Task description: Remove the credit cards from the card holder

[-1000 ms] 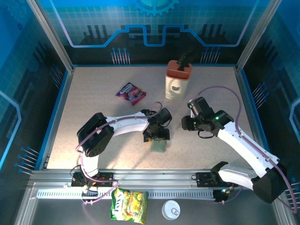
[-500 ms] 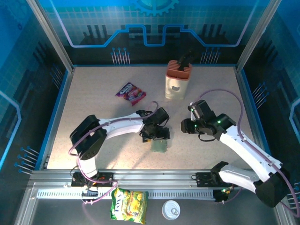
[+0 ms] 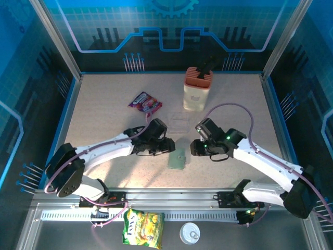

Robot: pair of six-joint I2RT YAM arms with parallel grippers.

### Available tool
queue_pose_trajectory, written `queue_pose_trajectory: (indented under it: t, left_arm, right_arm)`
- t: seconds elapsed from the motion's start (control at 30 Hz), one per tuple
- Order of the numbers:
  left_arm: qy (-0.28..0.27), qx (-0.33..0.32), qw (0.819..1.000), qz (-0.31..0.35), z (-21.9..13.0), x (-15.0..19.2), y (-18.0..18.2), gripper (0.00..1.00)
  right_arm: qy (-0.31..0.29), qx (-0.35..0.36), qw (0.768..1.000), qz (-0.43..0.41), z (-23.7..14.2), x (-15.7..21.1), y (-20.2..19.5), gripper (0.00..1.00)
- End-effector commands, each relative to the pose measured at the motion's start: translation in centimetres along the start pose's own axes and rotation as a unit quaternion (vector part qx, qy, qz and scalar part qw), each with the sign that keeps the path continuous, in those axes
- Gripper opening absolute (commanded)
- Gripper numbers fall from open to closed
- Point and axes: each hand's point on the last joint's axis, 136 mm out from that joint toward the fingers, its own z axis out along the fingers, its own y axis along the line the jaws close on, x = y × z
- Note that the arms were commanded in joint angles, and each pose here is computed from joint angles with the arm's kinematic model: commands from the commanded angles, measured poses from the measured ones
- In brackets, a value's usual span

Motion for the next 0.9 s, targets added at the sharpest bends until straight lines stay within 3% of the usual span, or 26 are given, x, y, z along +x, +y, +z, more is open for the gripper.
queue_pose_trajectory:
  t: [0.0, 0.13, 0.4, 0.87]
  left_arm:
    - [-0.002, 0.057, 0.998, -0.014, -0.1, 0.5, -0.8, 0.37]
    - [0.000, 0.110, 0.993, -0.035, 0.4, 1.3, -1.0, 0.23]
    - [-0.005, 0.118, 0.992, -0.049, 0.9, 1.7, 0.0, 0.04]
    - [-0.013, 0.135, 0.987, -0.088, 2.2, 1.9, 1.3, 0.00]
  right_arm:
    - [0.007, -0.012, 1.000, 0.016, 0.7, 0.7, 1.3, 0.37]
    - [0.013, -0.015, 1.000, 0.010, 1.7, 1.1, 2.4, 0.36]
    - [0.047, 0.017, 0.999, -0.007, 4.5, 1.5, 3.6, 0.34]
    - [0.072, 0.077, 0.994, -0.017, 8.1, 1.4, 5.6, 0.33]
